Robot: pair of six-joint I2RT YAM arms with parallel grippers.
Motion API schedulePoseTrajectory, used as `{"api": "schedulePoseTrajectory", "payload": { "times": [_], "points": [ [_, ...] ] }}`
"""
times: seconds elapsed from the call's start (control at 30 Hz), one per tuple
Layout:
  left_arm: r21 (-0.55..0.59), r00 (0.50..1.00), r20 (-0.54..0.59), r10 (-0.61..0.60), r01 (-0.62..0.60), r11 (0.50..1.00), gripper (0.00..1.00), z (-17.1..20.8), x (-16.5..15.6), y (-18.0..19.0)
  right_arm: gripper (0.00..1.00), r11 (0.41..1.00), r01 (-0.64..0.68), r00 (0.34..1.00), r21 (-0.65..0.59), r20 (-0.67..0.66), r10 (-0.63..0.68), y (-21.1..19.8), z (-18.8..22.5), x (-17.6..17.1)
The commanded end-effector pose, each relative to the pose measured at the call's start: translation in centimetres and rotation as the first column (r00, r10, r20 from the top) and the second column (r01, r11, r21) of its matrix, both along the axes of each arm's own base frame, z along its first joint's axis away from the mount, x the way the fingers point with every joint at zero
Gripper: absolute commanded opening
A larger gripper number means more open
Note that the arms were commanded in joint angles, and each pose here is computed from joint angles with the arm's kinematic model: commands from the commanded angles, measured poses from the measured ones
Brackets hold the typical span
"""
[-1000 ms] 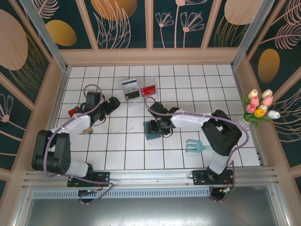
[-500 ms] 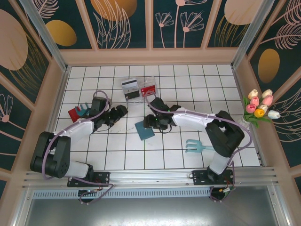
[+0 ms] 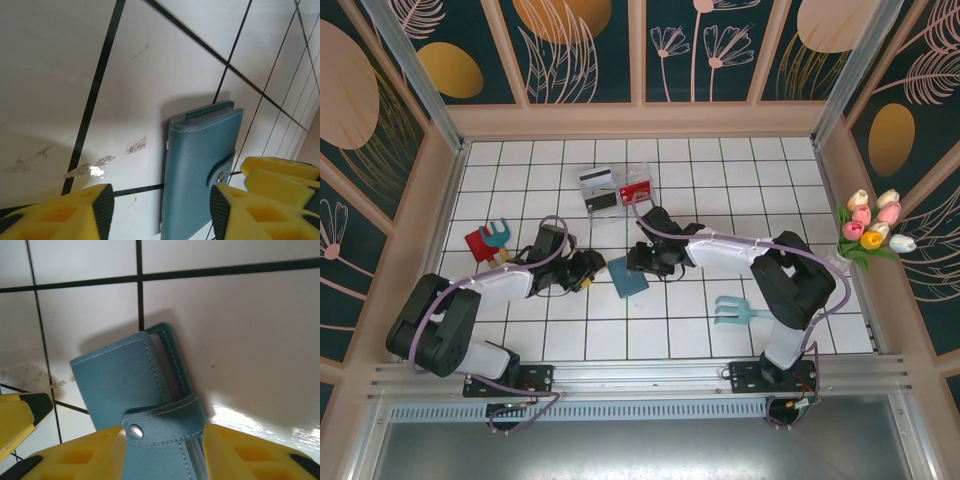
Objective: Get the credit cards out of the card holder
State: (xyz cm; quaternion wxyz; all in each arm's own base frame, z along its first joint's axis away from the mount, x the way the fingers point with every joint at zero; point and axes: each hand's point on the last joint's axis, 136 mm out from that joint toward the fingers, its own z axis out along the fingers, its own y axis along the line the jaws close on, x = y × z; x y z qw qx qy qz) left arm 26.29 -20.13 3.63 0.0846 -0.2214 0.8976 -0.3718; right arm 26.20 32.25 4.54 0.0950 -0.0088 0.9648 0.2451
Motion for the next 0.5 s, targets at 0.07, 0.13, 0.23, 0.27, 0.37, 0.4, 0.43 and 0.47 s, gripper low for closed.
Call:
{"api": "schedulePoseTrajectory", "payload": {
  "times": [0.07,0.13,0.23,0.27,0.37,0.4,0.43,0.47],
  "points": [
    [-0.056,1.0,-0.019,-0.004,0.003,0.998,0.46,-0.2,-0.4,-1.0,0.42,0.999,0.001,0.999,0.033,-0.04,0.001,0.7,-0.7,-0.4],
    [-0.076,1.0,-0.013,-0.021,0.02,0.997,0.45,0.0,-0.4,-1.6,0.42,0.999,0.0,0.999,0.036,-0.052,0.002,0.8,-1.1,-0.6],
    [-0.101,0.999,-0.013,-0.052,0.051,0.994,0.44,0.0,-0.7,-2.7,0.42,0.999,-0.002,0.998,0.039,-0.066,0.004,0.8,-1.5,-0.8],
    [-0.11,0.998,-0.01,-0.06,0.059,0.992,0.44,0.0,-0.7,-3.1,0.42,0.999,-0.002,0.998,0.046,-0.069,0.005,0.8,-1.6,-0.8],
    [-0.13,0.997,-0.001,-0.077,0.076,0.989,0.43,0.0,-0.6,-3.9,0.42,0.998,0.002,0.997,0.057,-0.081,0.002,0.8,-1.9,-0.9],
    [-0.136,0.997,0.004,-0.081,0.081,0.987,0.42,0.1,-0.4,-4.1,0.42,0.998,0.002,0.996,0.058,-0.084,0.003,0.7,-2.0,-1.0],
    [-0.133,0.996,0.009,-0.086,0.087,0.987,0.42,0.1,-0.3,-4.1,0.42,0.998,0.002,0.996,0.061,-0.086,0.003,0.8,-2.1,-1.0],
    [-0.124,0.996,0.012,-0.088,0.089,0.988,0.42,0.0,-0.1,-4.1,0.42,0.998,0.002,0.996,0.065,-0.09,0.004,0.8,-2.1,-1.1]
  ]
}}
